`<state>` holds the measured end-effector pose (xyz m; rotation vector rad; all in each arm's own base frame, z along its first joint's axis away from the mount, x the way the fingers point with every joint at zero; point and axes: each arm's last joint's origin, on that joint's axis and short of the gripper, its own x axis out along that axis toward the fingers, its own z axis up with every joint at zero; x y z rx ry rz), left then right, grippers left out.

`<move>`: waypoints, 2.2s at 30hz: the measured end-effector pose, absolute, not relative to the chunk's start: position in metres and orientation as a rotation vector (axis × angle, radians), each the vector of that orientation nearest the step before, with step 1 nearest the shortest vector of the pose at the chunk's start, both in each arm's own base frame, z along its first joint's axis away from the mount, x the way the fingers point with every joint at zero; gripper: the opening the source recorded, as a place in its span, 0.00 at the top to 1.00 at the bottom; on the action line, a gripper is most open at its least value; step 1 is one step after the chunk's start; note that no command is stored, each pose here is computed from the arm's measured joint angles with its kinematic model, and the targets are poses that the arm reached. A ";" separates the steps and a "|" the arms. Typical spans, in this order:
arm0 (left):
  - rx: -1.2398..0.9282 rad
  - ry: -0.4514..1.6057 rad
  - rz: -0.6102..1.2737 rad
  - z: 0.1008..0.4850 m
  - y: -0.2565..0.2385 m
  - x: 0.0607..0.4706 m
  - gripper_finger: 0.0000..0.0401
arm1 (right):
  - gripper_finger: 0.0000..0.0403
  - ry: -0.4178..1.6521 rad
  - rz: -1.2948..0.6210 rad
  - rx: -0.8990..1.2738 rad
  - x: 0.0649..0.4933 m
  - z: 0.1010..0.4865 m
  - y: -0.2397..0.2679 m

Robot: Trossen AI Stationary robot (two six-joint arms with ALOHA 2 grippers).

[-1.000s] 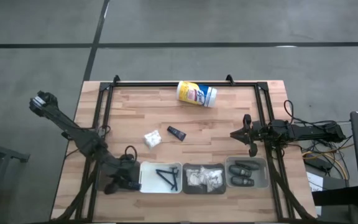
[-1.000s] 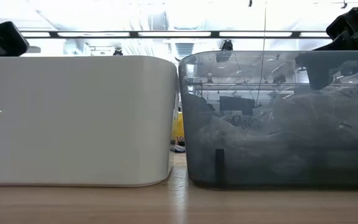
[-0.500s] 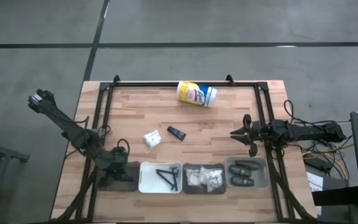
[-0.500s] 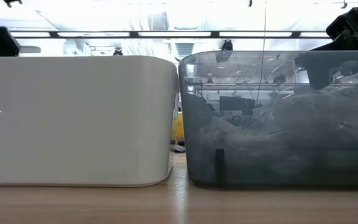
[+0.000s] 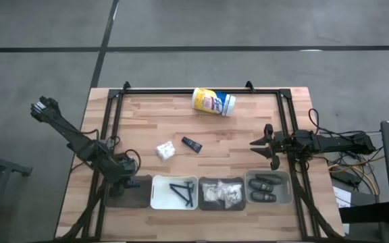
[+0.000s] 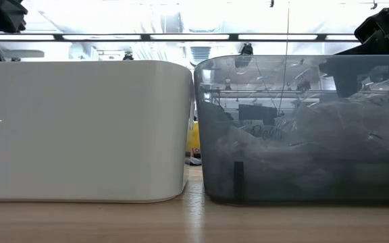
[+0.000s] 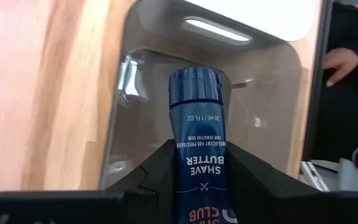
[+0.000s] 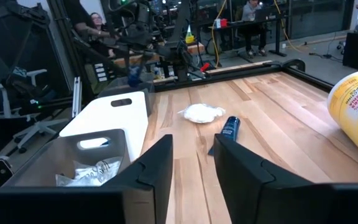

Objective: Pick & Place Travel size toiletries
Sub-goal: Put the dark blue shave cream into the left black bin, then put the cotton pack into the right black bin

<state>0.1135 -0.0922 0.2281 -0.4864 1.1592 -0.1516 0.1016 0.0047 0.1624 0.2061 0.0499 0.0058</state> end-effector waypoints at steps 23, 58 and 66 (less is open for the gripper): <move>-0.289 1.188 -0.004 0.206 -0.100 0.130 0.64 | 0.58 0.050 0.006 0.206 0.102 0.162 0.005; -0.011 0.729 0.113 0.233 -0.089 0.144 0.43 | 0.62 0.050 0.006 0.206 0.102 0.162 0.005; -0.069 0.634 0.165 0.241 -0.077 0.161 0.43 | 0.68 0.049 0.006 0.206 0.102 0.162 0.005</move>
